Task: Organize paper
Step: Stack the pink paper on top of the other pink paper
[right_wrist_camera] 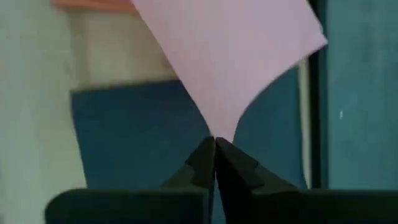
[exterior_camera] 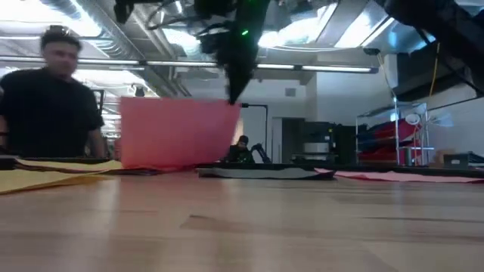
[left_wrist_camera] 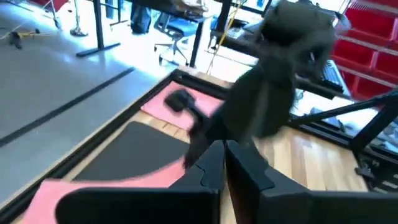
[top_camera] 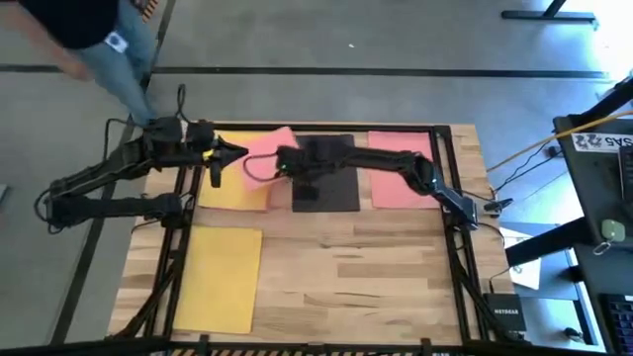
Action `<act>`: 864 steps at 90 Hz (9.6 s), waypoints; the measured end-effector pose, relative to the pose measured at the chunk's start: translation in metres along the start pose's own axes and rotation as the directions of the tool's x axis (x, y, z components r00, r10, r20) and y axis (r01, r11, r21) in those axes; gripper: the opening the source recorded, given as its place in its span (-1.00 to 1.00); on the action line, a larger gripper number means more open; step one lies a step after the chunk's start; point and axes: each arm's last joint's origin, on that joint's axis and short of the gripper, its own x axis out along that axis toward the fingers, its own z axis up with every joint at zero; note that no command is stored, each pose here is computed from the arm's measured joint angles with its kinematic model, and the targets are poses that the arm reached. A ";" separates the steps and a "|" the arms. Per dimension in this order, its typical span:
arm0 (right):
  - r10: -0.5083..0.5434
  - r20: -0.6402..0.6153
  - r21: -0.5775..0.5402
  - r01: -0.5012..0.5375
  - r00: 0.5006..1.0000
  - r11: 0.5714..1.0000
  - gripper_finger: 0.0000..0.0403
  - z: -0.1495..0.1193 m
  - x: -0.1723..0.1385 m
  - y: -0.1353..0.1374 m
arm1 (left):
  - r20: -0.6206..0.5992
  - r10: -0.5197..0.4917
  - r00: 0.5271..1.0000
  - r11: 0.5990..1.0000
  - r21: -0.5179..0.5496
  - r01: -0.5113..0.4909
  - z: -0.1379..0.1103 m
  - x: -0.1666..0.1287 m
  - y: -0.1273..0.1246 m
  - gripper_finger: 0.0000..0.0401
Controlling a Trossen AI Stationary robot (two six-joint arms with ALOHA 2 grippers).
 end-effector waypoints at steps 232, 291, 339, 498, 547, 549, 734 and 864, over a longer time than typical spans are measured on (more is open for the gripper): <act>0.488 -0.437 0.831 0.131 0.756 0.541 -1.00 -0.255 -0.042 0.046 | -0.010 0.020 1.000 0.999 0.039 -0.020 -0.002 -0.006 0.000 -1.00; 0.334 -0.579 0.721 0.276 0.744 0.635 -1.00 -0.292 -0.029 0.045 | -0.011 0.020 1.000 0.998 0.064 -0.020 -0.003 -0.006 0.000 -1.00; 0.301 -0.585 0.740 0.343 0.753 0.579 -0.58 -0.294 -0.029 0.044 | -0.017 0.022 1.000 0.997 0.070 -0.020 -0.003 -0.006 0.001 -1.00; 0.349 -0.366 0.652 -0.030 0.863 0.758 -1.00 -0.260 0.052 0.096 | -0.095 0.046 0.994 0.997 0.059 -0.040 -0.010 -0.003 0.002 -1.00; 0.385 -0.150 0.965 0.050 0.911 0.257 -1.00 -0.249 0.035 0.090 | -0.095 0.045 0.994 0.999 0.010 -0.044 -0.010 -0.003 0.002 -1.00; 0.383 -0.151 0.970 0.061 0.911 0.236 -1.00 -0.250 0.036 0.090 | -0.096 0.045 0.994 0.999 0.009 -0.044 -0.010 -0.003 0.002 -1.00; 0.143 -0.095 0.995 0.094 0.985 0.020 -1.00 -0.251 0.033 0.089 | -0.109 0.047 0.993 0.999 0.028 -0.045 -0.011 -0.003 0.003 -1.00; 0.136 -0.139 0.990 0.137 0.981 0.024 -1.00 -0.247 0.084 0.068 | -0.129 0.050 0.990 0.998 0.033 -0.046 -0.013 -0.004 0.003 -1.00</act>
